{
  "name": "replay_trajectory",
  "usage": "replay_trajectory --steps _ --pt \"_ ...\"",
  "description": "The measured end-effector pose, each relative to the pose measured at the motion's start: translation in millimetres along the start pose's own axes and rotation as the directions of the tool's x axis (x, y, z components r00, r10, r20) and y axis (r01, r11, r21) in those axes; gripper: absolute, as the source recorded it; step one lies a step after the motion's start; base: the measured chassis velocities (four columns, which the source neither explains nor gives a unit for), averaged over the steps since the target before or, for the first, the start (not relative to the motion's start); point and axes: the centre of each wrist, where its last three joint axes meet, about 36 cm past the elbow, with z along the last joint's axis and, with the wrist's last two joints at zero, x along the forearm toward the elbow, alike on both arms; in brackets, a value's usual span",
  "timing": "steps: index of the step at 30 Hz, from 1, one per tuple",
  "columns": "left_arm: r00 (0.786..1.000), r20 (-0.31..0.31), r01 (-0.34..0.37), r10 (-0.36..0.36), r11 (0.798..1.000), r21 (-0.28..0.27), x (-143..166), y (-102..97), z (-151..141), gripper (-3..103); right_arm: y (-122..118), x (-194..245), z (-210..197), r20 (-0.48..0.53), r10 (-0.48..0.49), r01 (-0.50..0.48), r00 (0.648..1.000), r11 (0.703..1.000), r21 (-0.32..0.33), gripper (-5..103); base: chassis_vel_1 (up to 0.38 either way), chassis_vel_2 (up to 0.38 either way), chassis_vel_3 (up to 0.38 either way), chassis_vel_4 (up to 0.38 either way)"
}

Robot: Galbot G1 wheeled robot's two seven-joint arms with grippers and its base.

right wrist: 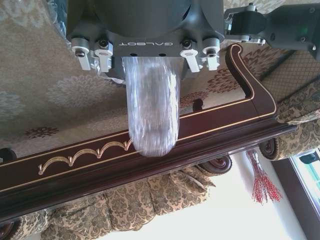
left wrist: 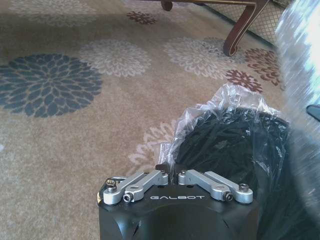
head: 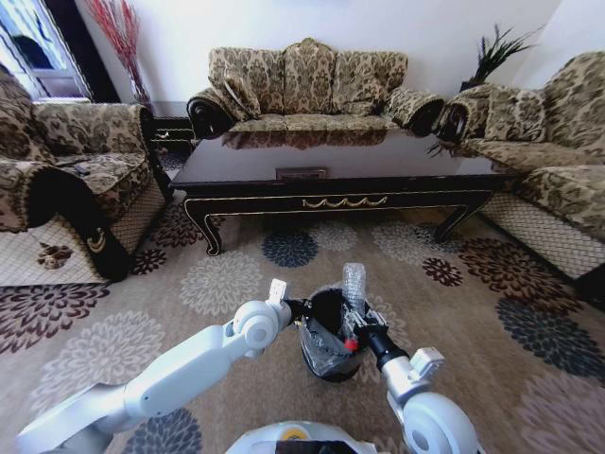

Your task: Move to the front of the table and pick up the trash from the floor, then place it into the trash bin.

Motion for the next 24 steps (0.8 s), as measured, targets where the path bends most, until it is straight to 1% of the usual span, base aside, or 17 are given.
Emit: replay_trajectory --steps 3,5,7,8,10,12,16,17,20,21,23,24 --pt "1.000 -0.006 0.005 -0.005 1.000 0.003 1 1.8 4 4 1 1 1 -0.003 0.001 -0.001 1.000 1.000 -0.005 79 0.000 0.000 0.000 0.000" --pt "1.000 -0.006 0.006 -0.006 1.000 0.003 1 2.4 4 4 1 1 2 -0.004 0.001 -0.001 1.000 1.000 -0.005 79 0.000 0.000 0.000 0.000" --pt "1.000 -0.004 0.010 -0.010 1.000 0.005 2 3.9 4 4 1 0 1 -0.004 0.001 -0.001 1.000 1.000 -0.004 90 0.000 0.000 0.000 0.000" --pt "1.000 -0.004 0.010 -0.010 1.000 0.005 2 3.9 4 4 1 0 1 -0.004 0.001 -0.001 1.000 1.000 -0.004 90 0.000 0.000 0.000 0.000" --pt "1.000 -0.002 0.015 -0.015 1.000 0.009 3 6.5 4 4 1 0 1 -0.003 0.001 -0.001 1.000 1.000 -0.003 99 0.000 0.000 0.000 0.000" --pt "1.000 0.001 0.017 -0.017 1.000 0.012 3 8.3 3 4 1 0 1 -0.003 0.002 -0.002 1.000 1.000 -0.001 99 0.000 0.000 0.000 0.000" --pt "0.998 0.042 0.051 -0.052 0.998 0.035 12 28.7 -10 4 -1 0 0 0.001 0.011 -0.011 1.000 1.000 0.004 100 0.000 0.000 0.000 0.000" --pt "0.998 0.042 0.051 -0.052 0.998 0.035 12 28.7 -10 4 -1 0 0 0.001 0.011 -0.011 1.000 1.000 0.004 100 0.000 0.000 0.000 0.000" --pt "0.993 0.069 0.088 -0.092 0.994 0.060 22 49.3 -19 4 -3 -2 -2 0.020 0.018 -0.018 1.000 1.000 0.004 100 0.000 0.000 0.000 0.000" --pt "0.993 0.069 0.088 -0.092 0.994 0.060 22 49.3 -19 4 -3 -2 -2 0.020 0.018 -0.018 1.000 1.000 0.004 100 0.000 0.000 0.000 0.000" --pt "0.989 0.083 0.117 -0.123 0.990 0.077 29 65.6 -21 4 -3 -5 -6 0.041 0.022 -0.022 0.999 1.000 0.004 100 0.000 0.000 0.000 0.000" --pt "0.986 0.089 0.134 -0.142 0.987 0.086 33 74.0 -21 4 -4 -7 -7 0.054 0.025 -0.026 0.998 1.000 0.014 100 0.000 0.000 0.000 0.000"
